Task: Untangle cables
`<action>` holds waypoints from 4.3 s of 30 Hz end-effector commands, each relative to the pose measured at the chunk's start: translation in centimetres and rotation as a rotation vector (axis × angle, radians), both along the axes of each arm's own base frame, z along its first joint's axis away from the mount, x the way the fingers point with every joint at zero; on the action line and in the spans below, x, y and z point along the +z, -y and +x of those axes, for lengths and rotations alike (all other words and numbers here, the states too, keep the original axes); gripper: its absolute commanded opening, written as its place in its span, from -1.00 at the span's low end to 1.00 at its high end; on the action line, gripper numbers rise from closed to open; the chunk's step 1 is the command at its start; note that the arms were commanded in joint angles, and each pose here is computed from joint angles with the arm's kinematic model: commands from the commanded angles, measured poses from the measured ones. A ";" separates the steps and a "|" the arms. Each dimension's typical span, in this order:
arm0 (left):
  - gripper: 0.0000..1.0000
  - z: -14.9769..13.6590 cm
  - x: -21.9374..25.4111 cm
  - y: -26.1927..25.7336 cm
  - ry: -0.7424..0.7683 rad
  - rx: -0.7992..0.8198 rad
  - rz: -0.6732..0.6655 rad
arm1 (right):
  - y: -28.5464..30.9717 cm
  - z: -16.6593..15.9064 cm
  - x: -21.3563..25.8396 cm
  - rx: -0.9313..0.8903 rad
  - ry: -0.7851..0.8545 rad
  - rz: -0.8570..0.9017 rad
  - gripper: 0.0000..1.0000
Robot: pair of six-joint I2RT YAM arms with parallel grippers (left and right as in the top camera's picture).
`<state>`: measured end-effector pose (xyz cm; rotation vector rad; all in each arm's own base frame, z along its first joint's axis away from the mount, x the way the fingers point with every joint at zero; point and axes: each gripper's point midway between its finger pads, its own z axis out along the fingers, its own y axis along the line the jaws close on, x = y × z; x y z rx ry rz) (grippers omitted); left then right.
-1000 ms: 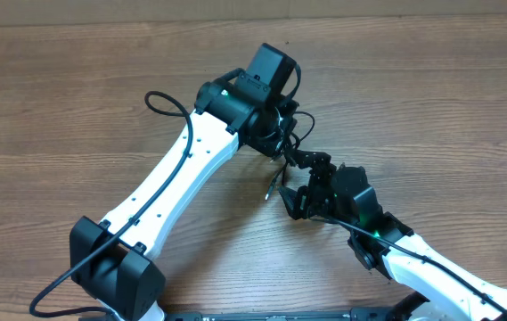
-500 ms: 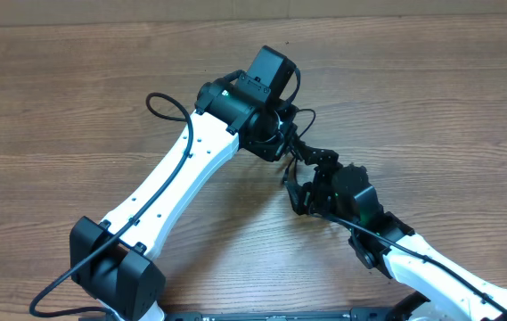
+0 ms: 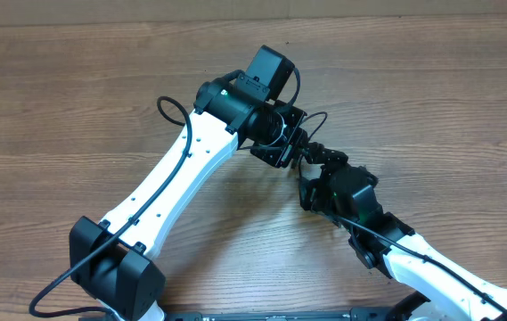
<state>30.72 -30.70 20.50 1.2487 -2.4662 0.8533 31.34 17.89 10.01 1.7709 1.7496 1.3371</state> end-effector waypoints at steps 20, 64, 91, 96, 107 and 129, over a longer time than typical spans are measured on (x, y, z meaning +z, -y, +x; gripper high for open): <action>-0.91 3.9 0.6 -3.1 0.197 -0.008 0.083 | -0.1 0.7 0.8 0.224 0.178 -0.282 -0.92; 0.56 4.0 -1.5 -6.2 0.631 -0.773 0.088 | 4.8 0.3 5.4 0.591 0.434 -0.914 -0.92; -0.92 -2.2 -10.1 -2.1 0.628 -1.065 0.171 | 2.9 -2.1 6.7 0.784 0.480 -0.581 -0.92; -0.92 0.7 -8.2 -4.2 0.662 -0.984 0.219 | 4.9 -2.9 3.6 0.768 0.312 -0.664 -0.92; -0.91 8.4 -0.6 -15.8 0.672 -0.504 0.367 | 9.2 -3.1 0.8 0.673 0.113 -0.851 -0.92; 0.85 5.0 -1.2 -13.0 0.462 -0.377 0.221 | 7.5 0.7 5.6 0.594 0.381 -0.846 -0.90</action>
